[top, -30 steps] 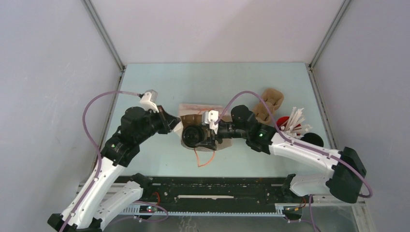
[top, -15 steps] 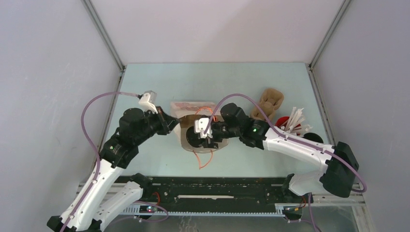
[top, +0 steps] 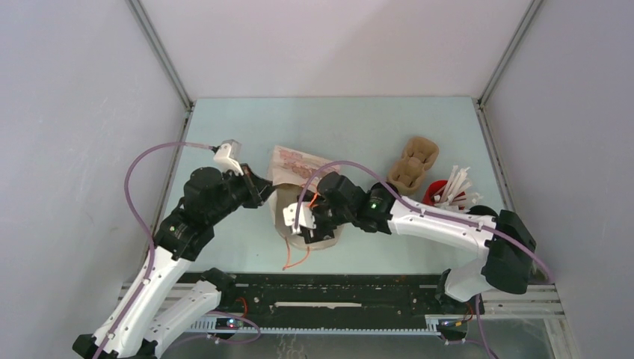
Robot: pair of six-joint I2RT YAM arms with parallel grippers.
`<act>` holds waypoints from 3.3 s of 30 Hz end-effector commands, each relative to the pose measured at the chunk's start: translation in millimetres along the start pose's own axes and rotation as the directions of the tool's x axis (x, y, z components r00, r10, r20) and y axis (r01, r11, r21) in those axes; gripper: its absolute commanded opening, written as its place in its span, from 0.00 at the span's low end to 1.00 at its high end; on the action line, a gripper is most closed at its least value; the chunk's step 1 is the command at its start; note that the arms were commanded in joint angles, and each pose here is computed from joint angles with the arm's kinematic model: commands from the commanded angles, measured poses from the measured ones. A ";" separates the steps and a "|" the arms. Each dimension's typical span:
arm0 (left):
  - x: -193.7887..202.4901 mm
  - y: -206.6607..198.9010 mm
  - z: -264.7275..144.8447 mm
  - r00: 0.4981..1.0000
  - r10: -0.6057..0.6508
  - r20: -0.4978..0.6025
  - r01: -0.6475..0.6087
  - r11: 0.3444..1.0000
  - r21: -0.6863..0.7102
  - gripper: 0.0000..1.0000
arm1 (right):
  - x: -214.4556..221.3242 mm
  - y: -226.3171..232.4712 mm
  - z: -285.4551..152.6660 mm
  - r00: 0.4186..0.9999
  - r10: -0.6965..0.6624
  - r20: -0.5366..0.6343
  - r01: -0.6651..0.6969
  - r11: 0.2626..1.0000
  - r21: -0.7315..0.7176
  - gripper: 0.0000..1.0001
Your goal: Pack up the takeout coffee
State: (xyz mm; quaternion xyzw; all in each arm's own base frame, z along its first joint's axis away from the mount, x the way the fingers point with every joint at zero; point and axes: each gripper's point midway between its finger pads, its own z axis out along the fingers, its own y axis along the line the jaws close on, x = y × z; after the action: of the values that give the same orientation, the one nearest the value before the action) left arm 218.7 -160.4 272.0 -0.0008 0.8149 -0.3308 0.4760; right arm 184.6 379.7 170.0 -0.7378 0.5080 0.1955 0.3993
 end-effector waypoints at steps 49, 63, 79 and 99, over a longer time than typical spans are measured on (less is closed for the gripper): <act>-64.0 47.3 -49.9 0.988 -0.117 0.101 0.150 0.884 -0.443 0.00 | -93.9 -81.1 -214.4 0.739 0.303 0.602 -0.522 0.822 0.228 0.26; -28.4 97.7 -64.4 0.997 -0.060 0.053 0.080 0.784 -0.616 0.00 | 3.8 -118.2 -97.8 0.541 0.477 0.692 -0.800 0.545 0.249 0.26; -39.1 110.9 -86.4 0.988 0.015 0.154 0.092 0.745 -0.661 0.00 | 75.0 -99.1 -27.6 0.454 0.581 0.675 -0.875 0.433 0.216 0.35; -36.7 104.7 -78.5 0.988 0.001 0.157 0.098 0.779 -0.619 0.00 | 112.2 -46.8 -22.3 0.457 0.603 0.654 -0.885 0.379 0.270 0.98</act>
State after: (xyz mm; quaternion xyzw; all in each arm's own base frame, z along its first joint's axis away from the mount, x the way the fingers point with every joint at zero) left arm 204.9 -22.5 266.8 -0.2094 0.8462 -0.0466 0.4879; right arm 273.8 305.6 101.7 -0.1985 0.7280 0.3608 0.5482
